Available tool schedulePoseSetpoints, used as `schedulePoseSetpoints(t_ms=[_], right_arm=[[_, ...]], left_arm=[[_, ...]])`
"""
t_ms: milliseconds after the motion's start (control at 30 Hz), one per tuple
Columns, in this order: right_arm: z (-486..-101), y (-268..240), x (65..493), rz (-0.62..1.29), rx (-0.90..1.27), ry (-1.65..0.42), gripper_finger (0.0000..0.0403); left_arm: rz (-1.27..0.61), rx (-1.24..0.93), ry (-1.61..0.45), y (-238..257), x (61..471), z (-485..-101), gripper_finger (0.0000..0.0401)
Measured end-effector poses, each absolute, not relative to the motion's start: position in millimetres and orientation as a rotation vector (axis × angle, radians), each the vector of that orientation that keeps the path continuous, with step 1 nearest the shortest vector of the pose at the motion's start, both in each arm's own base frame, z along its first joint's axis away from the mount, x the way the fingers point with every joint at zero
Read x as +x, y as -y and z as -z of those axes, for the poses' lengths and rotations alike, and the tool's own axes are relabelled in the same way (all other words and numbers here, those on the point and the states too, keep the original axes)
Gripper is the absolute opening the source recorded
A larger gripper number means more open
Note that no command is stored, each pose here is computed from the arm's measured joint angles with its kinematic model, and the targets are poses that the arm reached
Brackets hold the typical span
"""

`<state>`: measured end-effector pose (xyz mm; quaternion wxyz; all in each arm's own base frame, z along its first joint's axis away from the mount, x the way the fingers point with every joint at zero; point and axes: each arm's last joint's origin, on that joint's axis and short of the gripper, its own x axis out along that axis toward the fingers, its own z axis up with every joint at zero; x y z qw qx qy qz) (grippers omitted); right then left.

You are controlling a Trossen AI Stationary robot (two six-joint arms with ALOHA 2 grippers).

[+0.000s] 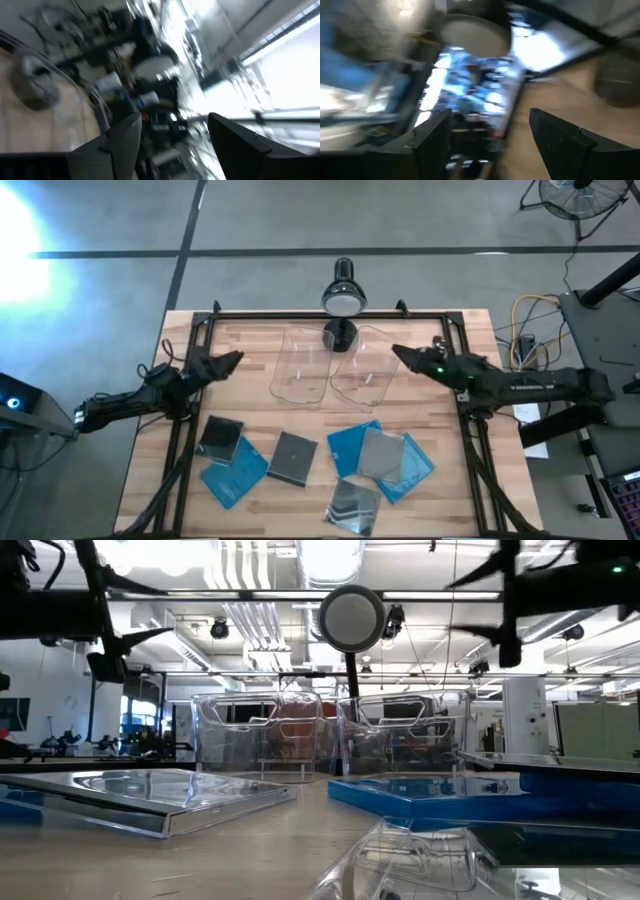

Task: Pick & place jewel cases by type
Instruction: Put the black CD case into the right transparent bin

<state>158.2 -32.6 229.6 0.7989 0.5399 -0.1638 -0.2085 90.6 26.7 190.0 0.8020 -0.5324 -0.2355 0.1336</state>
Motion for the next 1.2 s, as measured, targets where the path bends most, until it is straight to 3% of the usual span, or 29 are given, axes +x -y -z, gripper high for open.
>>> schedulePoseSetpoints(t_ms=[200, 333, 800, 1033, 1200], right_arm=[[-216, 39, 178, 0.687, 1.204, -0.041, 0.0249], [-215, 43, 188, 0.672, 1.181, -0.219, 0.0249], [-251, 50, 217, 0.567, 0.902, -0.259, 0.0249], [-256, 46, 225, 0.424, 0.974, -0.334, 0.0249], [-243, 44, 224, 0.443, 1.036, -0.49, 0.0247]], left_arm=[[-0.325, -1.138, 0.506, -28, 91, -188, 0.0213], [-0.325, -1.138, 0.507, -28, 91, -188, 0.0213], [-0.325, -1.138, 0.505, -28, 91, -188, 0.0213], [-0.325, -1.138, 0.505, -28, 91, -188, 0.0213], [-0.325, -1.138, 0.505, -28, 91, -188, 0.0213]])
